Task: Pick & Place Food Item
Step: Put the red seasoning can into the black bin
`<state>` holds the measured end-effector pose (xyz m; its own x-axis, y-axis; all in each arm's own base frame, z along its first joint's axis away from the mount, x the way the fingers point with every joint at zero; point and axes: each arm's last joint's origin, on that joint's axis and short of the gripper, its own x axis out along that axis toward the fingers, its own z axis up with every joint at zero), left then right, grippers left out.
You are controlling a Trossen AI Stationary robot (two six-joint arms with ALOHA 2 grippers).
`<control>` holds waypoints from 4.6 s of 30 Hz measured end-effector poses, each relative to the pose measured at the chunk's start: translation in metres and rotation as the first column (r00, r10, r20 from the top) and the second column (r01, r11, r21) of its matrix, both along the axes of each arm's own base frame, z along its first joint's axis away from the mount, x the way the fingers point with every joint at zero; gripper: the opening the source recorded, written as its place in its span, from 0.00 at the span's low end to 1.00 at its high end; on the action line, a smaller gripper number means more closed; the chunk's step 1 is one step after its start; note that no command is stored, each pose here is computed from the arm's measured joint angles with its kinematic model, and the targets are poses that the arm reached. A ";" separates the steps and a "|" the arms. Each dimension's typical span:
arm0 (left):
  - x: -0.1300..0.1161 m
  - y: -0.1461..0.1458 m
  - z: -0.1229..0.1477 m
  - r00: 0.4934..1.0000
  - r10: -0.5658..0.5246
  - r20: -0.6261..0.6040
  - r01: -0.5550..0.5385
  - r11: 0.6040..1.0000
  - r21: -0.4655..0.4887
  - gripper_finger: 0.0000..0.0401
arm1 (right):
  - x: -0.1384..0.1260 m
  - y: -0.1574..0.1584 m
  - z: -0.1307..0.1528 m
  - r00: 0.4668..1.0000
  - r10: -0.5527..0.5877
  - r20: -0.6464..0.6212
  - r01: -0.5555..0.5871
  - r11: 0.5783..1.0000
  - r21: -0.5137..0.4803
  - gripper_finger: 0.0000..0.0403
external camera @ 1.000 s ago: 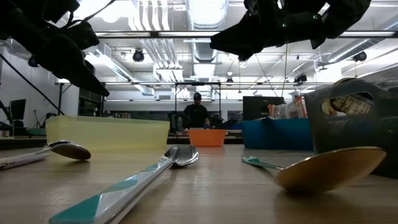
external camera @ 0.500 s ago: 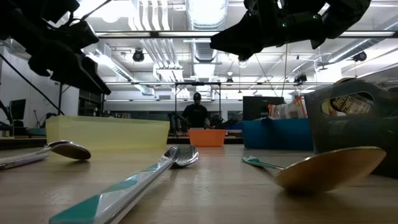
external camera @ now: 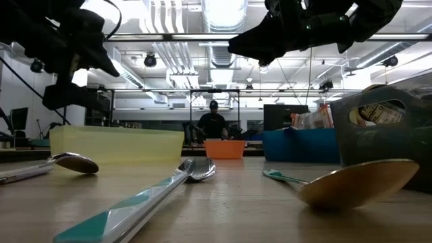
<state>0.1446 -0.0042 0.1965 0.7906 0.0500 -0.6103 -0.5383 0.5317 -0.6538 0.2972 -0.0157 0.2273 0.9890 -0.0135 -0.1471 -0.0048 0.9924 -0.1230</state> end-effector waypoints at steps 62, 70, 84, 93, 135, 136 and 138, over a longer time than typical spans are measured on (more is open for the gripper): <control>0.037 -0.201 0.041 0.369 0.571 -0.733 -0.868 0.494 -0.053 0.92 | 0.000 0.000 0.000 1.000 0.001 0.000 -0.001 1.000 0.000 0.49; 0.035 -0.196 0.004 0.386 0.550 -0.741 -0.872 0.480 -0.098 0.92 | 0.000 0.000 0.000 1.000 0.000 0.000 0.000 1.000 0.000 0.49; 0.031 -0.189 -0.032 0.417 0.513 -0.750 -0.868 0.469 -0.162 0.91 | 0.000 0.000 0.000 1.000 0.000 -0.001 0.000 1.000 0.000 0.49; 0.031 -0.189 -0.032 0.421 0.510 -0.750 -0.865 0.475 -0.163 0.68 | 0.000 0.000 0.000 1.000 0.001 -0.001 -0.001 1.000 0.000 0.49; 0.032 -0.187 -0.031 0.440 0.527 -0.727 -0.857 0.489 -0.164 0.48 | 0.000 0.000 0.000 1.000 0.000 -0.001 0.000 1.000 0.000 0.49; 0.032 -0.187 -0.031 0.440 0.527 -0.727 -0.857 0.489 -0.164 0.48 | 0.000 0.000 0.000 1.000 0.001 -0.001 -0.001 1.000 0.000 0.49; 0.032 -0.187 -0.031 0.440 0.527 -0.727 -0.857 0.488 -0.164 0.50 | 0.000 0.000 0.000 1.000 0.001 0.000 -0.001 1.000 0.000 0.49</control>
